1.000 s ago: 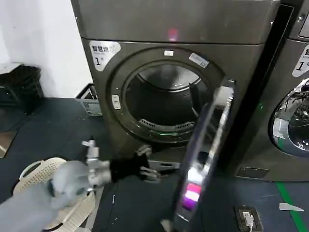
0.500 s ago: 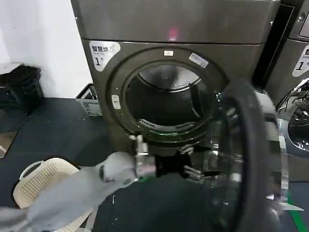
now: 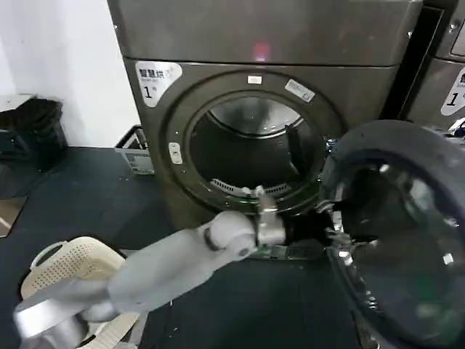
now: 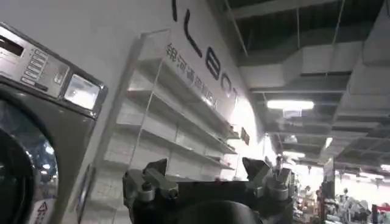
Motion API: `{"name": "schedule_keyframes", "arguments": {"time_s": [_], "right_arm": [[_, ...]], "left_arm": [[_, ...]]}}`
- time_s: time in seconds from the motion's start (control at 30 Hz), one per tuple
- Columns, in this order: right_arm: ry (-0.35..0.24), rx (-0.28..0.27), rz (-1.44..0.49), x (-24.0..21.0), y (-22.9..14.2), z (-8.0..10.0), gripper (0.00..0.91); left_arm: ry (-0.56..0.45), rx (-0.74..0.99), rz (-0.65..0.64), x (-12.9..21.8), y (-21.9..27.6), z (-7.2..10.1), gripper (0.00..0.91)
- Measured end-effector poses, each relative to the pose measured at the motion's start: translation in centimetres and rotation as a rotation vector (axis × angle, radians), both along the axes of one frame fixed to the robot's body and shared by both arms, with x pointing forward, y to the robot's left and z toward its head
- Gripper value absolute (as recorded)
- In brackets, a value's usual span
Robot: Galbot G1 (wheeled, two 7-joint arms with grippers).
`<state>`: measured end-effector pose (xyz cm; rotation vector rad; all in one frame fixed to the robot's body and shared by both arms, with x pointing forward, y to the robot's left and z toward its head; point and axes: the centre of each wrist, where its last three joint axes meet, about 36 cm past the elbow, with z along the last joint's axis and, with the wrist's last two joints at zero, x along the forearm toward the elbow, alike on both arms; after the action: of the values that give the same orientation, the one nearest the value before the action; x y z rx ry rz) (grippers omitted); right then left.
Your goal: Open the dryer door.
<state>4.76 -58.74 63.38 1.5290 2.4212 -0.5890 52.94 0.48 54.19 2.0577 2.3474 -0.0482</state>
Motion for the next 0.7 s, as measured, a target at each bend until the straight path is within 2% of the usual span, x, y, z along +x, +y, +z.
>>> {"name": "schedule_keyframes", "arguments": {"time_s": [0.17, 0.4, 0.63, 0.7], "right_arm": [[0.002, -0.005, 0.010, -0.1, -0.3, -0.2, 0.907], [-0.001, -0.017, 0.009, -0.6, -0.5, 0.3, 0.907], [0.000, -0.039, -0.006, -1.4, -1.0, 1.2, 0.907], [-0.005, -0.053, -0.013, -1.7, -1.1, 1.6, 0.907]], "left_arm": [[0.009, -0.013, 0.015, 0.6, -2.2, 0.3, 0.907], [0.000, -0.048, 0.051, 0.9, -1.3, 0.4, 0.907], [-0.186, -0.134, 0.219, 0.3, 2.1, -1.0, 0.907], [-0.240, -0.137, 0.231, -0.2, 3.5, -1.3, 0.907]]}}
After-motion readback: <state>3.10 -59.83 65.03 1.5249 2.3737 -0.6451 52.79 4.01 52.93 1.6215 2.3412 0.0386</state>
